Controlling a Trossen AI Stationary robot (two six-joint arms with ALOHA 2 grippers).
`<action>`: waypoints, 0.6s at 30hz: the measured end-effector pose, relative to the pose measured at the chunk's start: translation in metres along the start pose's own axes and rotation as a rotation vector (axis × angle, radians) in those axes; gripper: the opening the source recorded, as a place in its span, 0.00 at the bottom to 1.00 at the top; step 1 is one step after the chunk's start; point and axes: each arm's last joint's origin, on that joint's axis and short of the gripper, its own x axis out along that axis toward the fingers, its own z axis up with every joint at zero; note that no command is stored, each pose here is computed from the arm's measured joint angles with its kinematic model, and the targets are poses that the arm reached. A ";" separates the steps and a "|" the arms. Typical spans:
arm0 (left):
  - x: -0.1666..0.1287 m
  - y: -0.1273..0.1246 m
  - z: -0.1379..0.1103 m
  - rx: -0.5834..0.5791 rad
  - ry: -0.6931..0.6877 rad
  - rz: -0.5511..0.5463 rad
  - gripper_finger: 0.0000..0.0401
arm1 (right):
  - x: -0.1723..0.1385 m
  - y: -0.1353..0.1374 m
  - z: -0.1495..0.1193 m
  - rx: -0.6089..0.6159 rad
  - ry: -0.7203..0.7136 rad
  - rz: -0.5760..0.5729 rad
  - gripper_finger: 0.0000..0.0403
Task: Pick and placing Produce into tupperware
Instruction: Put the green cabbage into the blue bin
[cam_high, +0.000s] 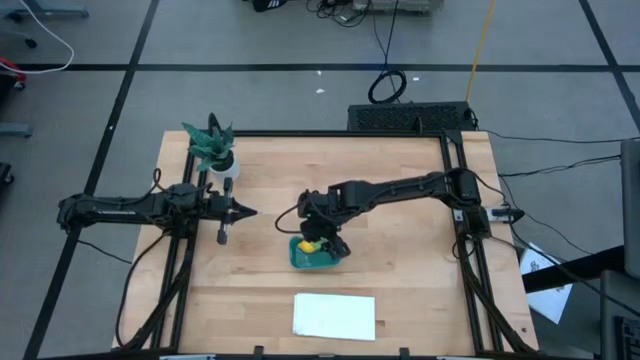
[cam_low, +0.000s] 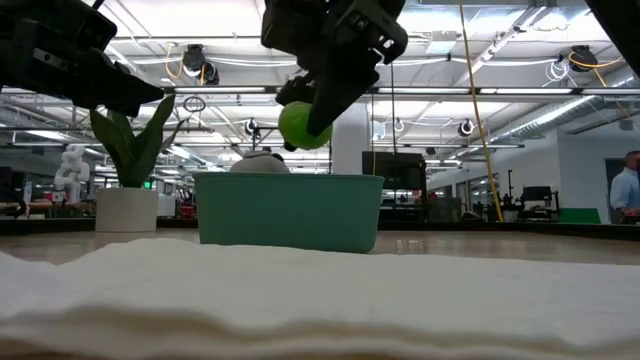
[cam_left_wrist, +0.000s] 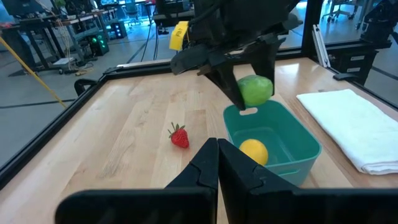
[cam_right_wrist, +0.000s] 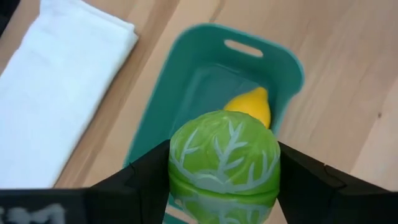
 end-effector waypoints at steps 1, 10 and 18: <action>0.000 0.000 0.000 0.000 0.001 0.000 0.01 | 0.000 0.001 0.001 -0.004 -0.004 0.000 0.56; 0.000 0.000 -0.001 -0.002 0.008 -0.001 0.01 | 0.001 0.002 0.002 0.045 -0.010 -0.002 0.57; 0.000 0.000 -0.001 -0.005 0.009 -0.001 0.01 | 0.012 0.002 -0.008 0.097 0.016 0.005 0.57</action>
